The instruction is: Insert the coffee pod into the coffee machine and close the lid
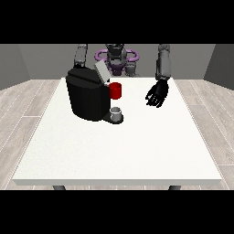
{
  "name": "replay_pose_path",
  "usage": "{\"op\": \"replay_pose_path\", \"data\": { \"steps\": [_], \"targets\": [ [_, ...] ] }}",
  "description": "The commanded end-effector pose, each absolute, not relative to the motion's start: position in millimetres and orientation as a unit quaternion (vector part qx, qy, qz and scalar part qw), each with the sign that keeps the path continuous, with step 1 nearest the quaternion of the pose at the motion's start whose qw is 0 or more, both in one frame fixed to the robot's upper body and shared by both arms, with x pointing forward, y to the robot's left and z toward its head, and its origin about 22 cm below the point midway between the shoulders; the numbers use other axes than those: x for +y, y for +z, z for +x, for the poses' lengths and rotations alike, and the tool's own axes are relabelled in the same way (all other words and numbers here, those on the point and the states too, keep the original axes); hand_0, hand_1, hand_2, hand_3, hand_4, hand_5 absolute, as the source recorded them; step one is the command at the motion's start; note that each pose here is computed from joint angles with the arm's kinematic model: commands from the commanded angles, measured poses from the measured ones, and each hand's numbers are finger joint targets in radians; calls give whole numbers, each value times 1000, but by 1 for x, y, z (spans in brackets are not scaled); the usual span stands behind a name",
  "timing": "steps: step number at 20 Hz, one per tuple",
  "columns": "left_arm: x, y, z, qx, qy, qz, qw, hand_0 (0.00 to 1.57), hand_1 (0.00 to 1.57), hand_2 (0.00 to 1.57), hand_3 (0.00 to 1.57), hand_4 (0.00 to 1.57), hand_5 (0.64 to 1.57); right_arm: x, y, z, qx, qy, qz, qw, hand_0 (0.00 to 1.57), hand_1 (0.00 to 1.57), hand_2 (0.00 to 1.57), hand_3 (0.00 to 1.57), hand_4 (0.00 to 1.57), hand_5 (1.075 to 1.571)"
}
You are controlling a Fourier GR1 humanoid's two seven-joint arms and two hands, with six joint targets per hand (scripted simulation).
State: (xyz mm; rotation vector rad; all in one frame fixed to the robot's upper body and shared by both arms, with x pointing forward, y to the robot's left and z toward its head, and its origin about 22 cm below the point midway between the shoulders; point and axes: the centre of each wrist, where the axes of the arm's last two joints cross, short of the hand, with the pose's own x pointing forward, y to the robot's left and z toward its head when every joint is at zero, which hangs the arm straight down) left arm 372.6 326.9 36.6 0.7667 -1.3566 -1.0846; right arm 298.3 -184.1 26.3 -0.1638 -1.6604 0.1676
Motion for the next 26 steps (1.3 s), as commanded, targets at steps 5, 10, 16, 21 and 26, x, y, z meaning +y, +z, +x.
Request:
{"op": "replay_pose_path", "data": {
  "steps": [5, 10, 16, 21, 26],
  "targets": [
    [341, 27, 375, -519, -524, 339, 584, 789, 789, 960, 845, 392, 1571, -183, 13, 298, -739, 70, -59, 667, 0, 0, 0, 0, 0, 1571],
    [326, 19, 379, -515, -538, 317, 588, 909, 909, 1050, 956, 411, 1571, -208, 8, 304, -716, 65, -56, 693, 0, 0, 0, 0, 0, 1571],
    [325, 45, 393, -590, -497, 304, 560, 1369, 1369, 1368, 1298, 482, 1571, -211, -14, 298, -712, 59, -107, 691, 0, 0, 0, 0, 0, 1571],
    [307, 29, 394, -576, -488, 250, 606, 1447, 1447, 1431, 1354, 530, 1571, -194, -15, 289, -675, 70, -103, 727, 0, 0, 0, 0, 0, 1571],
    [270, 84, 420, -581, -534, 210, 578, 1371, 1371, 1379, 1325, 504, 1571, -209, -27, 306, -654, 55, -128, 744, 0, 0, 0, 0, 0, 1571]
  ]
}}
